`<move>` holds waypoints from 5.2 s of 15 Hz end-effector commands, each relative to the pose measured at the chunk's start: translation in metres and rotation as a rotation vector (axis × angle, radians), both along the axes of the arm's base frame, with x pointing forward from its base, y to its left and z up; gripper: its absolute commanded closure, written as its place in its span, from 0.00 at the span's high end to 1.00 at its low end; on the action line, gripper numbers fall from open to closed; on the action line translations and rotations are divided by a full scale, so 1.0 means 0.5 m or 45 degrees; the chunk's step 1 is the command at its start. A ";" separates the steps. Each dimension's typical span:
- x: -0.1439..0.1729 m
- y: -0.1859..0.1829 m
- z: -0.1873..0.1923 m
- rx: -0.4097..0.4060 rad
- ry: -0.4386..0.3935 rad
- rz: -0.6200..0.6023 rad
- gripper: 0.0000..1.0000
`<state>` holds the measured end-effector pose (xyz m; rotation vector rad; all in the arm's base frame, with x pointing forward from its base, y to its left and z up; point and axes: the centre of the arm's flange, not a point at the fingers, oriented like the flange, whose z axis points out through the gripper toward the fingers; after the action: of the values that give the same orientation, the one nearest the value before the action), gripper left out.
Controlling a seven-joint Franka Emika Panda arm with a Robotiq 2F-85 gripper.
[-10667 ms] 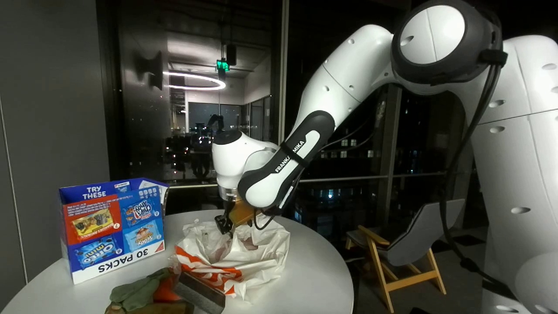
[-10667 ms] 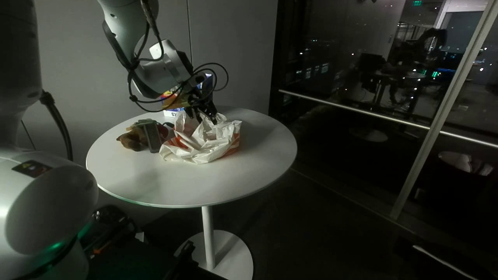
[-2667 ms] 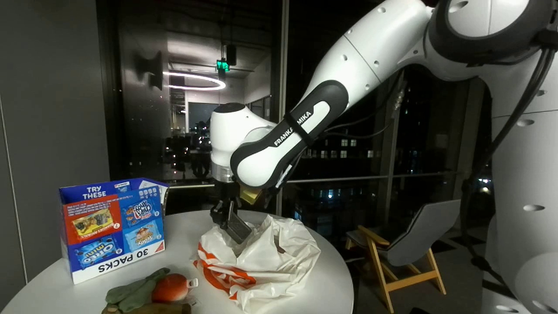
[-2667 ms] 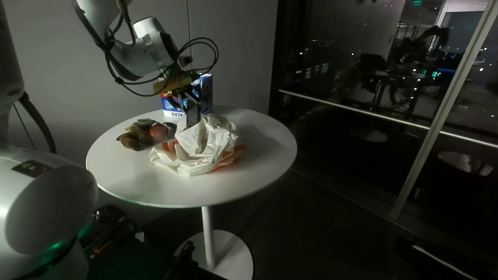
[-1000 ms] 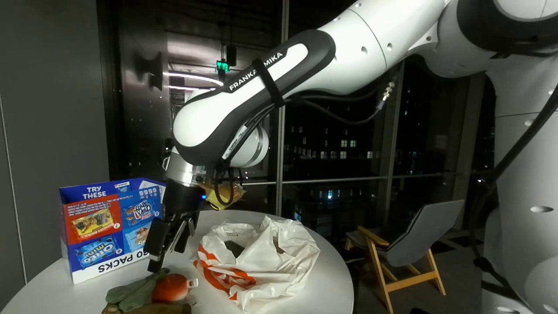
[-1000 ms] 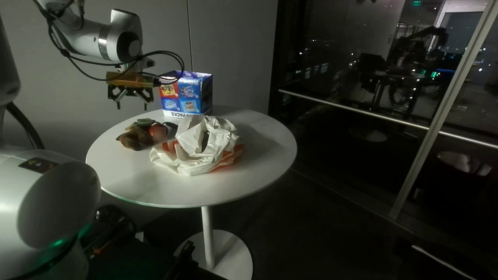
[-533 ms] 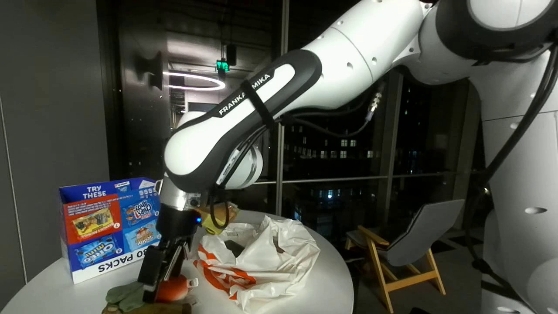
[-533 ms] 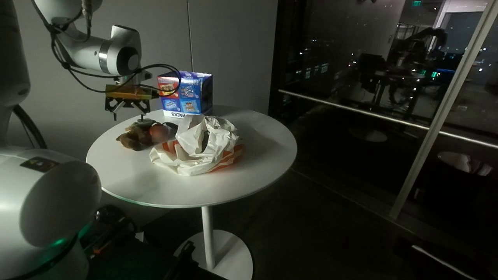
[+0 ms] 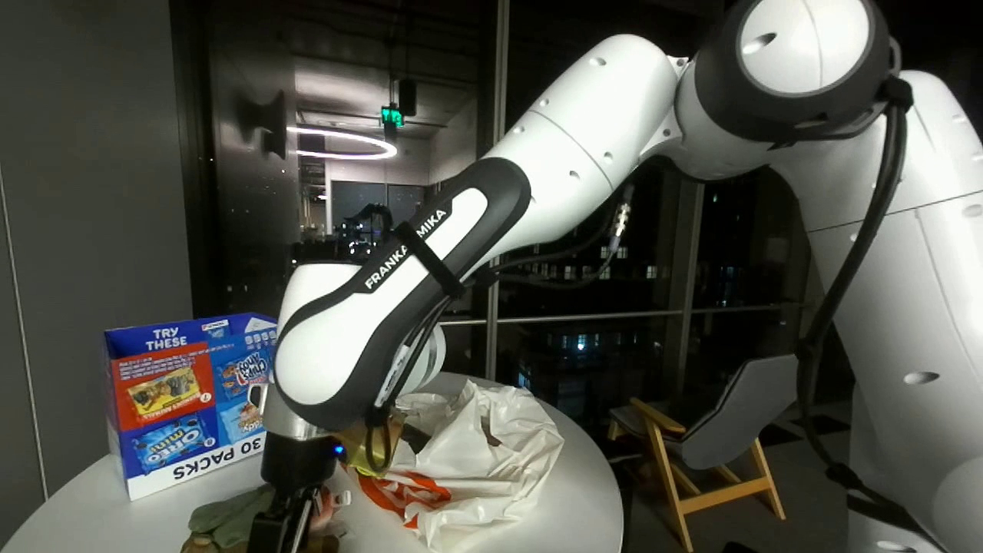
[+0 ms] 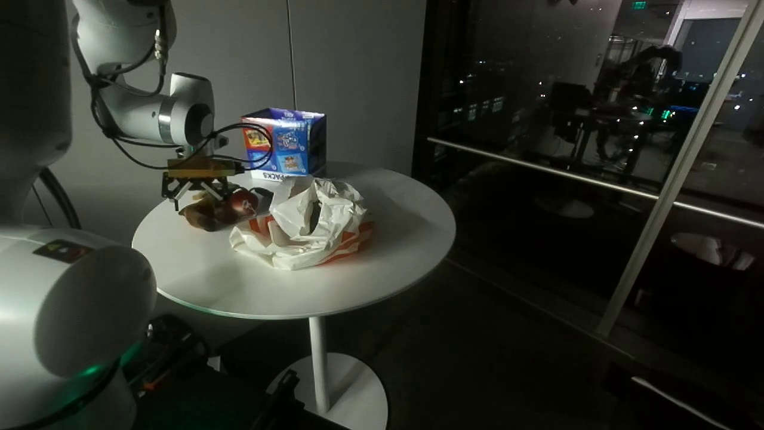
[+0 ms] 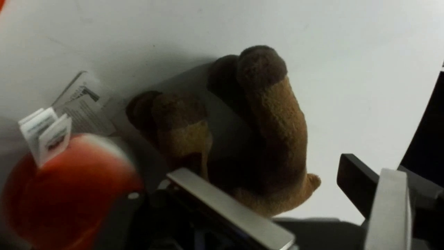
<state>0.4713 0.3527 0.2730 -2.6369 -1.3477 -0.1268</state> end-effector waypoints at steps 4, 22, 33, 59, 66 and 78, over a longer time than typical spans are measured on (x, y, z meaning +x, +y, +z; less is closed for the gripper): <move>0.034 0.005 -0.017 -0.080 -0.068 0.073 1.00; 0.048 -0.058 0.207 0.124 -0.249 -0.149 0.03; 0.060 -0.241 0.337 -0.258 -0.705 -0.561 0.03; -0.005 -0.132 0.245 -0.136 -0.489 -0.425 1.00; 0.065 -0.016 0.138 -0.122 -0.370 -0.101 1.00; 0.107 -0.047 0.036 -0.225 -0.410 -0.132 1.00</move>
<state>0.5058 0.3259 0.3018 -2.8957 -1.3546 -0.4273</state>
